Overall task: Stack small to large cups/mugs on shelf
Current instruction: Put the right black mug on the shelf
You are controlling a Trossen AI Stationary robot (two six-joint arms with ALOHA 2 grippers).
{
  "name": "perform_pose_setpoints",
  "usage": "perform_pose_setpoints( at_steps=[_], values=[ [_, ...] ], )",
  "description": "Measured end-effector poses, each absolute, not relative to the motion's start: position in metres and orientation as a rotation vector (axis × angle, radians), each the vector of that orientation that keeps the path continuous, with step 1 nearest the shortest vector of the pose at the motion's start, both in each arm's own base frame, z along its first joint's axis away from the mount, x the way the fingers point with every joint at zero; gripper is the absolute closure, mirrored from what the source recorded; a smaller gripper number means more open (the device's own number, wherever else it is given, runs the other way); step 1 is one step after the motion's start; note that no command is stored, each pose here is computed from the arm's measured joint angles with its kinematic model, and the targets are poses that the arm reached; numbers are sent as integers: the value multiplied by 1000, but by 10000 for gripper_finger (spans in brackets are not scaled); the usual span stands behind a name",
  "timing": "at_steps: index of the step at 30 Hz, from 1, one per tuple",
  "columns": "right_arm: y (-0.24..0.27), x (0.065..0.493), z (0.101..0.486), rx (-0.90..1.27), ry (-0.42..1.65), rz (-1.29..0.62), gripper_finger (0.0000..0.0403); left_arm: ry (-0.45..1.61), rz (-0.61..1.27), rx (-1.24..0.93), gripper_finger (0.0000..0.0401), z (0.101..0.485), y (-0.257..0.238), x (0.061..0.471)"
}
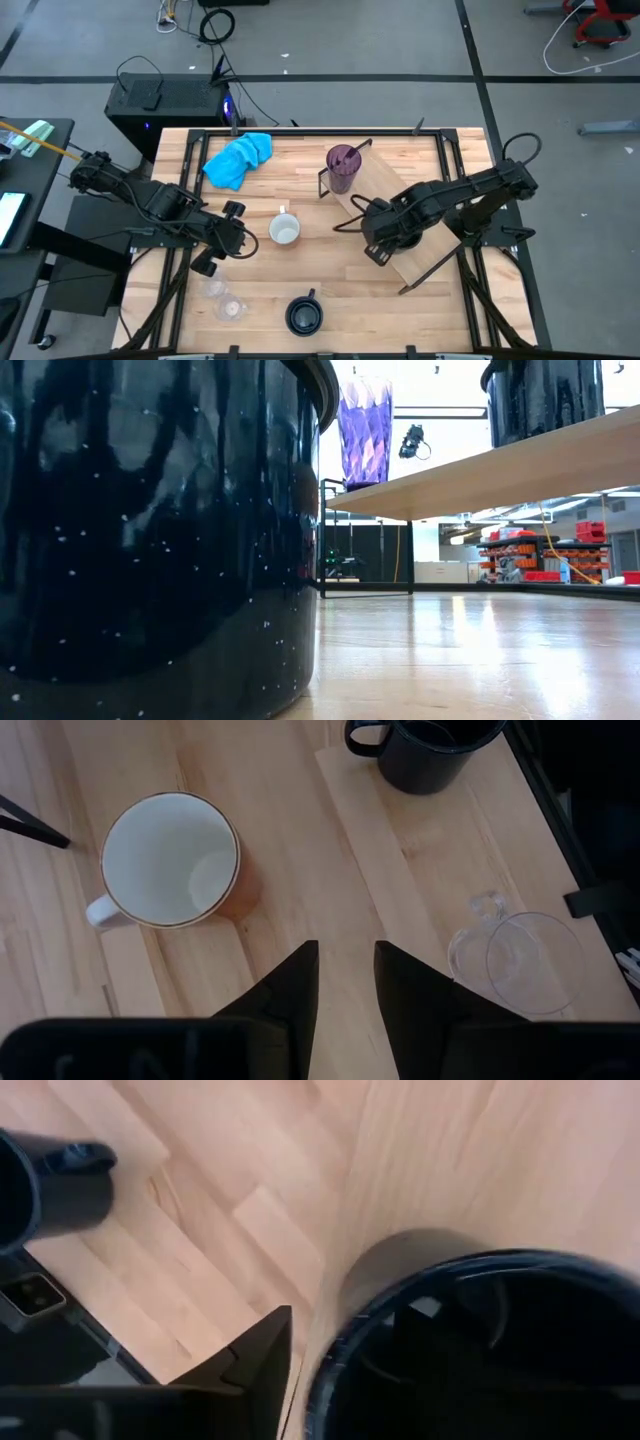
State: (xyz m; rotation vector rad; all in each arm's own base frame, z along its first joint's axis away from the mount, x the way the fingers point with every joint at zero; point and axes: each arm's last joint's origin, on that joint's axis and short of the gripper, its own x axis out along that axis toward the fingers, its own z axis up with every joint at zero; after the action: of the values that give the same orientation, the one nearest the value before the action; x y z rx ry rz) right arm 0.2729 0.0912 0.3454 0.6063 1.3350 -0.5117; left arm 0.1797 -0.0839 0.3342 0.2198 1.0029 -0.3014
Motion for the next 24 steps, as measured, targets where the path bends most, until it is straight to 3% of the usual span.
perform_pose_setpoints(
  at_steps=[9, 17, 24],
  values=[
    [84, 241, 376, 559, 1156, -537, 179, 1003, -302, 222, 294, 334, -84, 180],
    [92, 222, 378, 390, 1208, -494, 195, 1004, -302, 222, 294, 334, -84, 180],
    [90, 208, 372, 417, 1208, -524, 214, 1000, -315, 244, 294, 334, -84, 180]
  ],
)
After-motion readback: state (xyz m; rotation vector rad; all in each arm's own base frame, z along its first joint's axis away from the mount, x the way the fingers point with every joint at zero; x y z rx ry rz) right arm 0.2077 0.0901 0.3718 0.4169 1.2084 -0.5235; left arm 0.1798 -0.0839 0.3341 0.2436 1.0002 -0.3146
